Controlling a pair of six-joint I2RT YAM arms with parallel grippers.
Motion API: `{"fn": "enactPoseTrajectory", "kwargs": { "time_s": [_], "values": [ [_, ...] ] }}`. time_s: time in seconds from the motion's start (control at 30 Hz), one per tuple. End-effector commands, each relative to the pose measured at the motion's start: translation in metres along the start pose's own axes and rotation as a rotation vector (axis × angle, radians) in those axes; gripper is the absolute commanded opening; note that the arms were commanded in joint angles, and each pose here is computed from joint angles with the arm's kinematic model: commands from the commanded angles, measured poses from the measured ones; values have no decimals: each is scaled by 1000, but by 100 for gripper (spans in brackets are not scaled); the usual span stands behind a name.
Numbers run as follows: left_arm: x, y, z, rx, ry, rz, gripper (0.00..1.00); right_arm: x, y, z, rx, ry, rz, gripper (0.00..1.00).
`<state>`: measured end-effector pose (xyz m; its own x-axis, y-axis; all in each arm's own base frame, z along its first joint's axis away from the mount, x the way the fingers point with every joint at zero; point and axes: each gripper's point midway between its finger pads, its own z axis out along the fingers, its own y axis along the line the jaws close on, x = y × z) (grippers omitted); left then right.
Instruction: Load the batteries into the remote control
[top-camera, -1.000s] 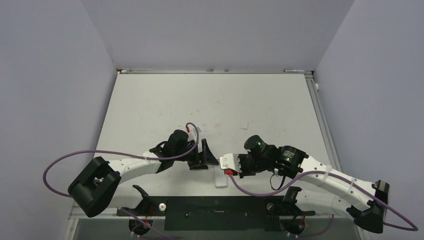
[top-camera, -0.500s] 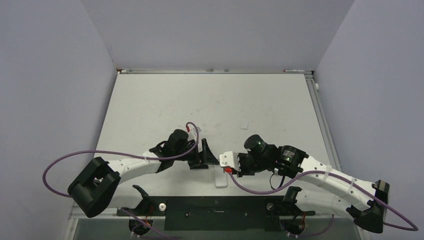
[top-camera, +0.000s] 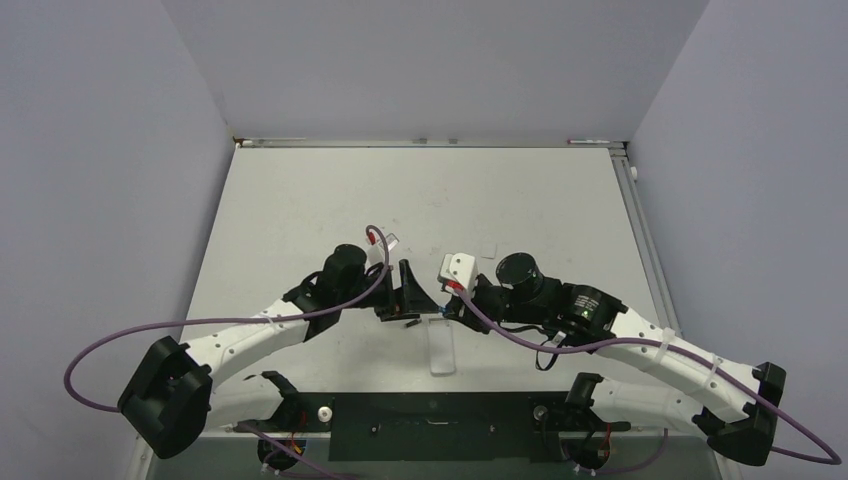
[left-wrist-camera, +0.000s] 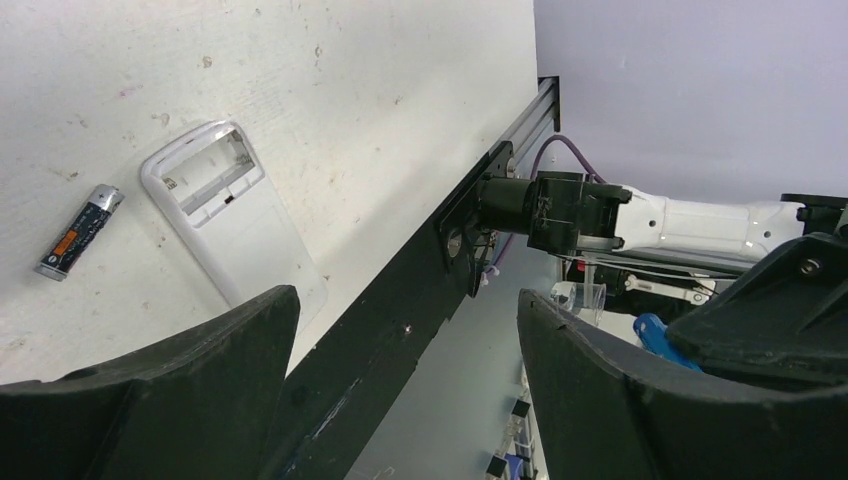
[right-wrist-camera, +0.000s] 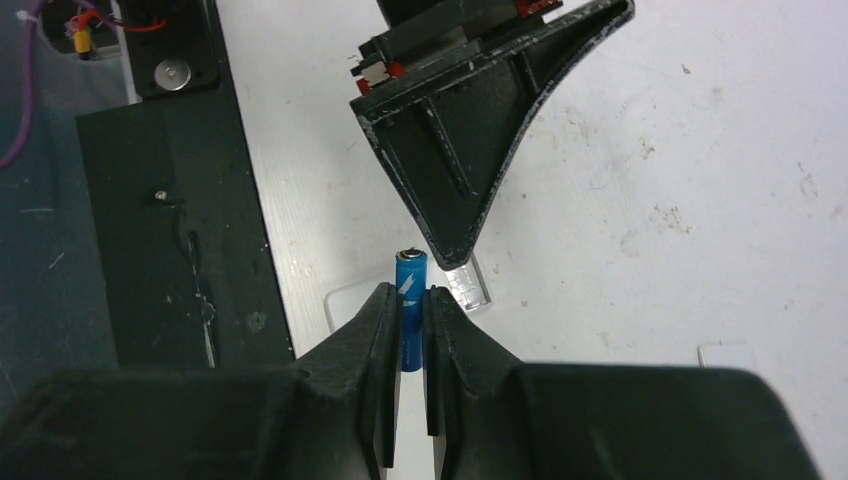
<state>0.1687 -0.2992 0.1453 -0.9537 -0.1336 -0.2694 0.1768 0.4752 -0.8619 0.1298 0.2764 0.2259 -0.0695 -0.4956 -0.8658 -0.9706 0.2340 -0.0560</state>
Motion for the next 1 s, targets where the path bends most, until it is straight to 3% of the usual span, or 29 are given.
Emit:
{"fn": "enactPoseTrajectory", "kwargs": {
  "time_s": [0.0, 0.13, 0.3, 0.97],
  "values": [
    [-8, -9, -3, 8, -8, 39, 77, -1, -31, -4, 171, 36, 44, 9],
    [-10, 11, 4, -70, -20, 30, 76, 41, -57, -3, 291, 219, -8, 8],
    [-11, 28, 19, -133, -17, 21, 75, 80, -66, 6, 274, 351, -76, 8],
    [-12, 92, 53, -339, -9, -59, 68, 122, -50, 60, -3, 409, -224, 8]
  ]
}}
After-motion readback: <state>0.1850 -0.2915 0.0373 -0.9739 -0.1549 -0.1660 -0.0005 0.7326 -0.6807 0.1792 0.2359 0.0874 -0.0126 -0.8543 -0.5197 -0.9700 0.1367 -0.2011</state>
